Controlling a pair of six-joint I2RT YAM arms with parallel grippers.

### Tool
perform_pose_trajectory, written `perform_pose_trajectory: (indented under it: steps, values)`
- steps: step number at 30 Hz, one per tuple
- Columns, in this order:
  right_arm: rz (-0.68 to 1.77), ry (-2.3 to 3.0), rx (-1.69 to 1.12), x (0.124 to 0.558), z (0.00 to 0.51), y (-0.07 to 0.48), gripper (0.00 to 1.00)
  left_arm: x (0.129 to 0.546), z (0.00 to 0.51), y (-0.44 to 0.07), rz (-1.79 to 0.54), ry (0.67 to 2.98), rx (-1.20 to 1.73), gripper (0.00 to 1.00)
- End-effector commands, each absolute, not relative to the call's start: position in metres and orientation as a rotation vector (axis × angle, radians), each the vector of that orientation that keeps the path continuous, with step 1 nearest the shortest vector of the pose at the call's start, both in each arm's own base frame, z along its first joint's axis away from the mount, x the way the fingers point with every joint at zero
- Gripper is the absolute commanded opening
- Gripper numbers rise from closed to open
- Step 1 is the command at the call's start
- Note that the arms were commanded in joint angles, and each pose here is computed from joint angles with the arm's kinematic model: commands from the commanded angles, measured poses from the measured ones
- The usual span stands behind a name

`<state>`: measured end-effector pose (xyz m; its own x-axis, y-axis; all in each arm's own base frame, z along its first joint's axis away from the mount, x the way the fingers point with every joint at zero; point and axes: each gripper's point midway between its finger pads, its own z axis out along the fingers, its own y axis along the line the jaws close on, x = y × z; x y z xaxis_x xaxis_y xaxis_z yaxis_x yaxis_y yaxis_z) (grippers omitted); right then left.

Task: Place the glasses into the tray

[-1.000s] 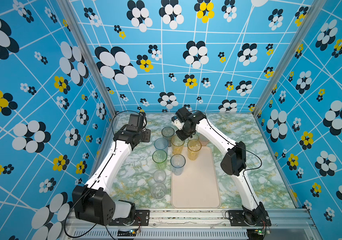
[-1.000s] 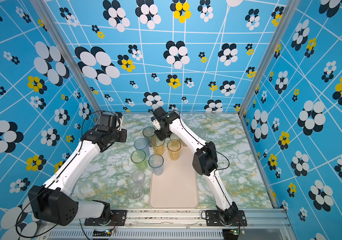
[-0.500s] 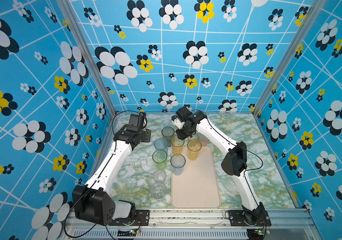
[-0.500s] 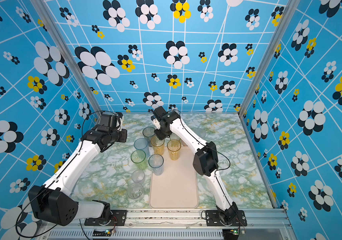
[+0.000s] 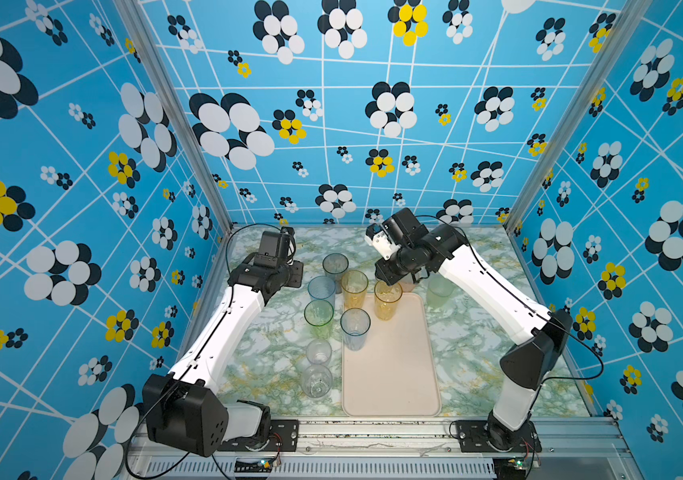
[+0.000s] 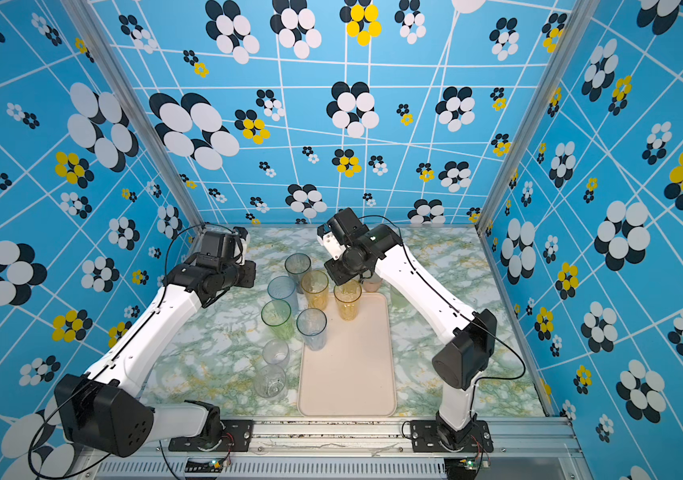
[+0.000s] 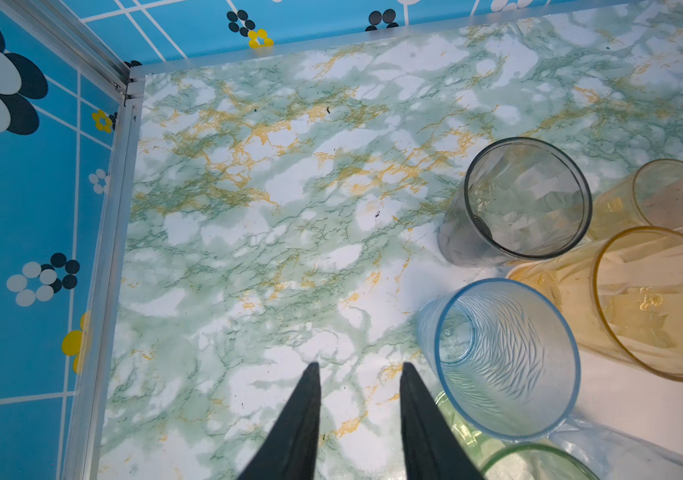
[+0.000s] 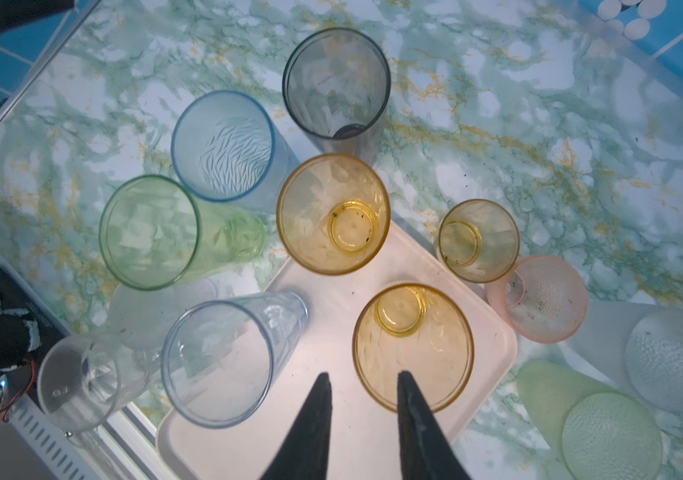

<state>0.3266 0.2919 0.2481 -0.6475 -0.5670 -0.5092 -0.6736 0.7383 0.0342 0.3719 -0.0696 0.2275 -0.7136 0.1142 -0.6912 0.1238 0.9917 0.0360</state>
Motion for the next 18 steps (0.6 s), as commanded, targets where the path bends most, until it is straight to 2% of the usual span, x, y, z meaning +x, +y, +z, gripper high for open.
perform_pose_trajectory:
  steps: [1, 7, 18]
  values:
    - [0.337, 2.540, -1.000, 0.291, 0.227, 0.299, 0.29, 0.371, 0.235, -0.071, -0.012, 2.337, 0.182, 0.34]
    - [0.372, 2.599, -1.031, 0.265, 0.203, 0.318, 0.31, 0.373, 0.233, -0.075, -0.039, 2.327, 0.183, 0.34]
    - [0.332, 2.665, -1.020, 0.273, 0.175, 0.334, 0.28, 0.372, 0.236, -0.073, -0.046, 2.307, 0.181, 0.35]
